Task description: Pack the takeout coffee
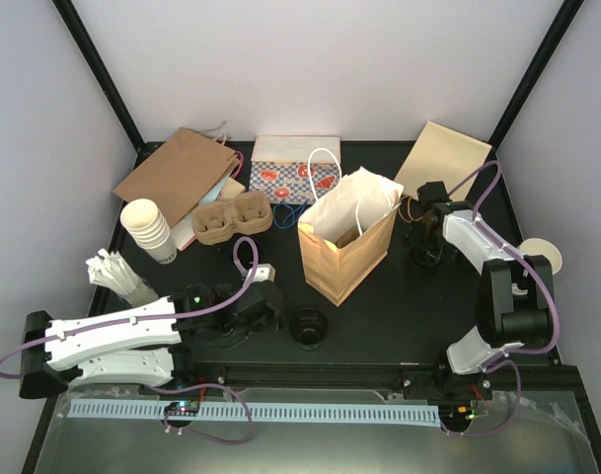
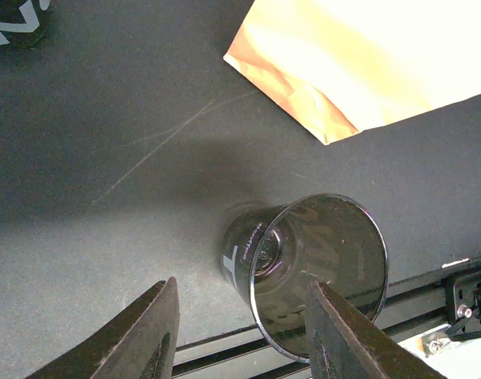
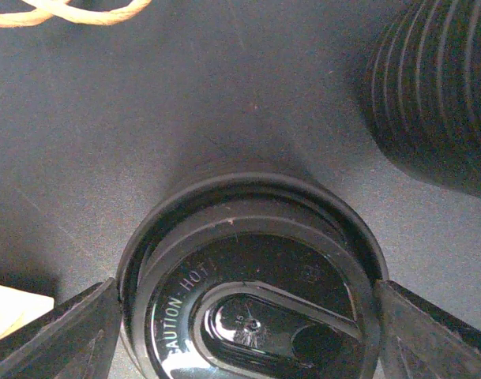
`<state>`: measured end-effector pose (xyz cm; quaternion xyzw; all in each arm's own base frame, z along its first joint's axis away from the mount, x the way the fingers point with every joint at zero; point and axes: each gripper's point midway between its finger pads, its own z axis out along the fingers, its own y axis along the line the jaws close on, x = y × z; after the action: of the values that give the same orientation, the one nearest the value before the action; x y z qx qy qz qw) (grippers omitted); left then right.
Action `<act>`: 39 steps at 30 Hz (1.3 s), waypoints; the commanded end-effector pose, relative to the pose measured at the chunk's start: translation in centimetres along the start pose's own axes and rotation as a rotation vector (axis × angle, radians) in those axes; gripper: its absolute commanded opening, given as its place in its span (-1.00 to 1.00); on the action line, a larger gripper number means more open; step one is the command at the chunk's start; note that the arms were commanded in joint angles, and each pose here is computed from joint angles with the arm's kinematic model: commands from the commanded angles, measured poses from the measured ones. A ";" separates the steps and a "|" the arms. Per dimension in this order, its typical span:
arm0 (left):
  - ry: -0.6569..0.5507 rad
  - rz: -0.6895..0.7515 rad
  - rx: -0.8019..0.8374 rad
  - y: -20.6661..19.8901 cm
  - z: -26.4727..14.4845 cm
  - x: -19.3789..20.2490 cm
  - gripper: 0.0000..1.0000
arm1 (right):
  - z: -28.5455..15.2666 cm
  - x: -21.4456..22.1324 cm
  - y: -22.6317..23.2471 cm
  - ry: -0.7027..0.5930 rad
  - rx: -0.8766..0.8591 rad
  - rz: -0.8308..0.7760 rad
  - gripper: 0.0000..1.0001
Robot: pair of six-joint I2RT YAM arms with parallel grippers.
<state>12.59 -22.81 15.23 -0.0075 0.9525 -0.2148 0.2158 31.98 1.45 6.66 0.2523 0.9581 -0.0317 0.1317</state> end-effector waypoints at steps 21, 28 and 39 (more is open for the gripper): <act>-0.007 0.001 -0.003 0.1 -0.1 -0.2 -0.08 | -3.5 -0.4 -0.3 -0.048 -0.030 -0.017 0.63; -0.007 -0.004 0.003 0.0 -0.2 -0.2 -0.08 | -2.6 -0.4 -0.4 -0.035 -0.006 -0.019 0.96; -0.002 -0.013 0.002 0.2 -0.4 -0.1 -0.08 | -0.6 -0.6 0.3 -0.009 0.008 -0.021 0.81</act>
<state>12.57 -22.80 15.21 -0.0079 0.9526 -0.2148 0.2153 31.25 1.36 7.21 0.2416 0.9620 -0.0369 0.1221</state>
